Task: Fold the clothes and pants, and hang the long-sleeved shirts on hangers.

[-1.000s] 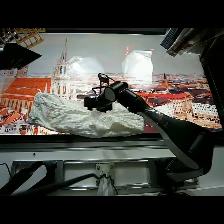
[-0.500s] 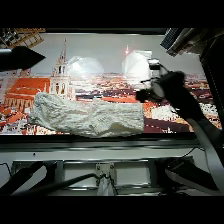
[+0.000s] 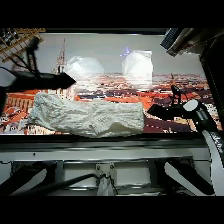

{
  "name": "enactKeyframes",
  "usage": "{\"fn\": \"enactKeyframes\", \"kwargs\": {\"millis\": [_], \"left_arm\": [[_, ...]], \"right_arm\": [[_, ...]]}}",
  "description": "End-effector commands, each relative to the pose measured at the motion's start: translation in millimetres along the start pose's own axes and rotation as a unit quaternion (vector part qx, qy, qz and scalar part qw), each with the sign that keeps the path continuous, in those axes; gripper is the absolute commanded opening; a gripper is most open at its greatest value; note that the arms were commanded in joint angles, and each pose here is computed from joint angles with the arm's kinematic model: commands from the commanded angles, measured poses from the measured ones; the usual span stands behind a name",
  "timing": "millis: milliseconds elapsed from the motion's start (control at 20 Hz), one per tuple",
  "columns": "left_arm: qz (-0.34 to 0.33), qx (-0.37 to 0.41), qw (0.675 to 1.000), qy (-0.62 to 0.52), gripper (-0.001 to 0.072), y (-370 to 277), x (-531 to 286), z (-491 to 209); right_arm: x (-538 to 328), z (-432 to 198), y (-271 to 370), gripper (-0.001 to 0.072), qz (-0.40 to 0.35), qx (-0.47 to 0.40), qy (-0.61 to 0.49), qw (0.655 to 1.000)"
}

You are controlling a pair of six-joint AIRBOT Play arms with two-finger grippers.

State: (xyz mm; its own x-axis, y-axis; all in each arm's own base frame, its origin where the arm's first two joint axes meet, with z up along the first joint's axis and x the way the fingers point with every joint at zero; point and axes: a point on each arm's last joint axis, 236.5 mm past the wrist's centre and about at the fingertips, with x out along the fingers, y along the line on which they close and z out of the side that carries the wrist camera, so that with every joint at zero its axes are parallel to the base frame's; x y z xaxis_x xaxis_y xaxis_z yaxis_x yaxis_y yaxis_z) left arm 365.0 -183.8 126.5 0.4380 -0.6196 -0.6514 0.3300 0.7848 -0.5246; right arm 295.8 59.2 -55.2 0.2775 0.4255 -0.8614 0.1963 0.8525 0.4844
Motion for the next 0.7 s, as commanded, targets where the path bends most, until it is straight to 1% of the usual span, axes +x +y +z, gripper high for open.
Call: {"fn": "enactKeyframes", "kwargs": {"millis": [0, 150, 250, 400, 550, 600, 650], "left_arm": [[-0.013, 0.015, 0.999, 0.037, 0.0368, -17.0, 34.8, -34.7], [-0.025, 0.036, 0.996, 0.079, 0.0367, -33.8, 57.6, -60.5], [-0.025, 0.044, 0.994, 0.100, 0.0365, -36.3, 68.7, -71.9], [-0.024, 0.041, 0.991, 0.123, 0.0363, -33.0, 80.5, -84.5], [-0.004, 0.036, 0.988, 0.153, 0.0363, -16.2, 86.8, -104.0], [0.000, 0.034, 0.986, 0.161, 0.0363, -12.3, 87.3, -110.2], [0.001, 0.032, 0.985, 0.170, 0.0364, -10.5, 87.6, -117.0]], "right_arm": [[14.4, 15.7, 3.0, 0.0587, 0.090, 0.011, -0.027, 0.995], [29.4, 16.3, 10.9, 0.0583, 0.129, 0.015, -0.016, 0.991], [39.0, 12.1, 7.3, 0.0569, 0.133, 0.024, -0.002, 0.991], [49.5, -4.4, 6.1, 0.0569, 0.136, 0.017, 0.026, 0.990], [63.3, -25.5, 16.9, 0.0568, 0.135, 0.001, 0.055, 0.989], [67.0, -30.6, 24.0, 0.0549, 0.135, -0.012, 0.062, 0.989], [69.4, -33.2, 31.7, 0.0428, 0.140, -0.017, 0.064, 0.988]]}}
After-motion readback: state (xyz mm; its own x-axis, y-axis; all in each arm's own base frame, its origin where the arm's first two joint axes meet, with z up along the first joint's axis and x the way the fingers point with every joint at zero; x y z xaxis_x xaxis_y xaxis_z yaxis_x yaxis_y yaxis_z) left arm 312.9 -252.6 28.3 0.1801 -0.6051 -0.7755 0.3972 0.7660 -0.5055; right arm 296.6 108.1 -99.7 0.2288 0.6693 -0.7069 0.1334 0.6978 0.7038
